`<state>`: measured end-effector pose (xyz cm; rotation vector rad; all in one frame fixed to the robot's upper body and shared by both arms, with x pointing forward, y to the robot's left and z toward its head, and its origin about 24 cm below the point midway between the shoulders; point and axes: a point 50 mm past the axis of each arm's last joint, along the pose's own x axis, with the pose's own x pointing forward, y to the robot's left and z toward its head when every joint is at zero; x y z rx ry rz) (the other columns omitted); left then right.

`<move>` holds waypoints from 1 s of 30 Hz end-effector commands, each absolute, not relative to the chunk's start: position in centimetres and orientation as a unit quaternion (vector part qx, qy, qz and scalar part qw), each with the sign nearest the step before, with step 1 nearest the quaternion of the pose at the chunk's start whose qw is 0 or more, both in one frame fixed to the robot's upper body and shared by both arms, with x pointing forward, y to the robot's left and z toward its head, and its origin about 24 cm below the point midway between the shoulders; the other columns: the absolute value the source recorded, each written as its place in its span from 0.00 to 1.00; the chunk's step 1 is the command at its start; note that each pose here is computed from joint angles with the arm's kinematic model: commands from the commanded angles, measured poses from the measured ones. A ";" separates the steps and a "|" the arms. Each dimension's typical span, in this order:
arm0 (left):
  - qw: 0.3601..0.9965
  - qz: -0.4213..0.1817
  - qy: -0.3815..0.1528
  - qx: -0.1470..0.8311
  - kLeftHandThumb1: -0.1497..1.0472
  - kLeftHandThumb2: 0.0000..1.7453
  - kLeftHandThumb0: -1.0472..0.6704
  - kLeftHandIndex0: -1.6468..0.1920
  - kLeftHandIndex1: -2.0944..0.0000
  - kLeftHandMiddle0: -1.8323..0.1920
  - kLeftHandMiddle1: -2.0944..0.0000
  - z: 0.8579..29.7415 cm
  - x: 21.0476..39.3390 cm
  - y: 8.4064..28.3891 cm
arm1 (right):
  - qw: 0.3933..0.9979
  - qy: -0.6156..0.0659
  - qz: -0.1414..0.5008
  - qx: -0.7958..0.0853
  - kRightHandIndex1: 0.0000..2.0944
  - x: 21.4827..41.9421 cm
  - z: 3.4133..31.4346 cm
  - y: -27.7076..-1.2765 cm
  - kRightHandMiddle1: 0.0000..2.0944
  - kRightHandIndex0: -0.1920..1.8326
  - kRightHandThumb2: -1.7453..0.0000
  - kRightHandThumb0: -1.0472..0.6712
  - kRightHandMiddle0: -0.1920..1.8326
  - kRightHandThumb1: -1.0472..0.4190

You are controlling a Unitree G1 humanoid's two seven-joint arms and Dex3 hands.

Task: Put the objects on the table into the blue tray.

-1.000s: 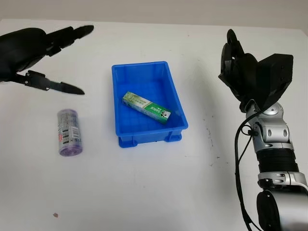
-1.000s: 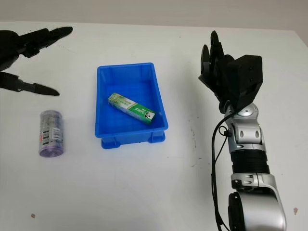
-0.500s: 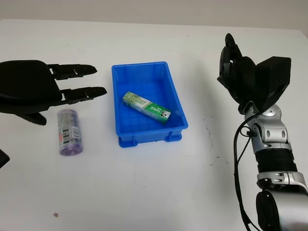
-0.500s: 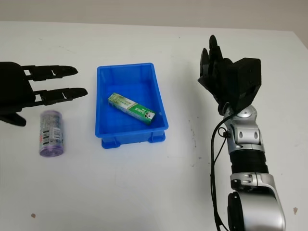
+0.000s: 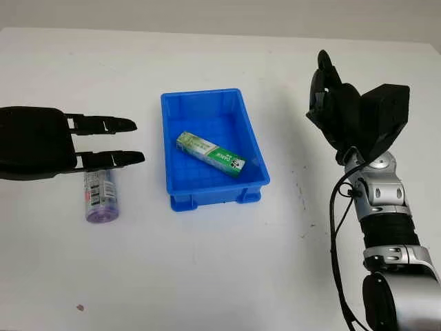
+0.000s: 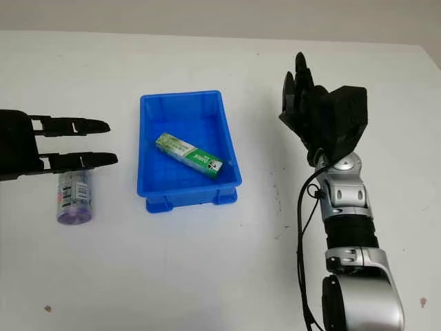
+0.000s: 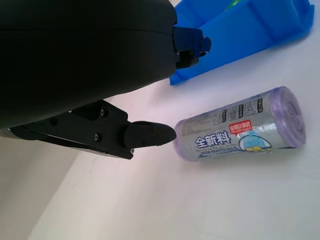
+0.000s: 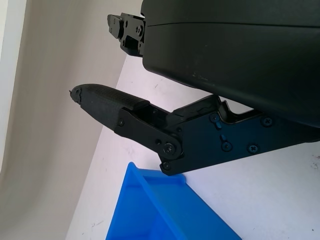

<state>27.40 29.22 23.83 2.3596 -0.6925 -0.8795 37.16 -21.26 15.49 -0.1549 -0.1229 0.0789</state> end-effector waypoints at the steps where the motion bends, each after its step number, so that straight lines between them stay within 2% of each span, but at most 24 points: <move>1: 0.254 -0.338 -0.245 0.872 1.00 0.19 0.59 0.92 0.97 0.94 0.97 23.1 27.1 29.7 | 0.994 -0.076 0.035 -0.073 0.00 37.1 15.9 -21.5 0.00 0.00 0.50 0.22 0.00 0.00; 6: 0.273 -0.359 -0.248 0.857 1.00 0.16 0.56 0.92 0.97 0.94 0.97 21.7 27.0 29.7 | 0.994 -0.080 0.026 -0.073 0.00 37.0 15.9 -21.7 0.00 0.00 0.50 0.22 0.00 0.00; 12: 0.312 -0.374 -0.251 0.837 1.00 0.23 0.60 0.91 0.97 0.93 0.97 19.8 26.7 29.7 | 0.994 -0.079 0.028 -0.071 0.00 37.0 16.0 -21.6 0.00 0.00 0.50 0.22 0.00 0.00; 18: 0.337 -0.396 -0.232 0.822 1.00 0.20 0.60 0.90 0.97 0.93 0.97 18.2 26.4 29.7 | 0.994 -0.078 0.029 -0.072 0.00 37.0 16.1 -21.7 0.00 0.00 0.51 0.21 0.00 0.00; 20: 0.336 -0.413 -0.214 0.819 1.00 0.23 0.61 0.90 0.97 0.93 0.97 17.7 26.4 29.6 | 0.994 -0.076 0.029 -0.071 0.00 36.9 16.1 -21.8 0.00 0.00 0.50 0.22 0.00 0.00; 22: 0.335 -0.421 -0.215 0.815 1.00 0.20 0.60 0.87 0.96 0.89 0.96 17.3 26.4 29.4 | 0.994 -0.075 0.029 -0.071 0.00 36.9 16.1 -21.8 0.00 0.00 0.51 0.22 0.00 0.00; 24: 0.336 -0.421 -0.238 0.808 1.00 0.17 0.60 0.82 0.94 0.83 0.94 16.7 26.5 29.1 | 0.994 -0.075 0.030 -0.070 0.00 36.9 16.1 -21.9 0.00 0.00 0.51 0.22 0.00 0.00; 25: 0.336 -0.421 -0.251 0.804 1.00 0.18 0.62 0.76 0.91 0.76 0.91 16.3 26.6 29.0 | 0.994 -0.075 0.031 -0.070 0.00 36.9 16.1 -21.9 0.00 0.00 0.51 0.22 0.00 0.00; 26: 0.333 -0.419 -0.259 0.804 1.00 0.18 0.62 0.74 0.83 0.74 0.78 16.0 26.7 29.0 | 0.994 -0.074 0.031 -0.070 0.00 36.8 16.1 -22.0 0.00 0.00 0.51 0.21 0.00 0.00; 27: 0.332 -0.415 -0.266 0.804 1.00 0.16 0.60 0.75 0.74 0.80 0.47 15.7 26.8 29.0 | 0.994 -0.075 0.030 -0.070 0.00 36.8 16.1 -22.0 0.00 0.00 0.51 0.21 0.00 0.00; 28: 0.332 -0.411 -0.273 0.804 1.00 0.13 0.58 0.77 0.60 0.80 0.24 15.4 26.9 29.1 | 0.994 -0.075 0.030 -0.070 0.00 36.8 16.1 -22.0 0.00 0.00 0.51 0.21 0.00 0.00; 29: 0.331 -0.408 -0.276 0.804 1.00 0.10 0.56 0.81 0.37 0.72 0.10 15.2 27.0 29.3 | 0.994 -0.075 0.030 -0.070 0.00 36.8 16.1 -22.1 0.00 0.00 0.51 0.21 0.00 0.00; 30: 0.329 -0.405 -0.283 0.804 1.00 0.09 0.55 0.83 0.23 0.69 0.05 15.0 27.1 29.4 | 0.995 -0.074 0.029 -0.068 0.00 36.7 16.1 -22.0 0.00 0.00 0.51 0.21 0.00 0.00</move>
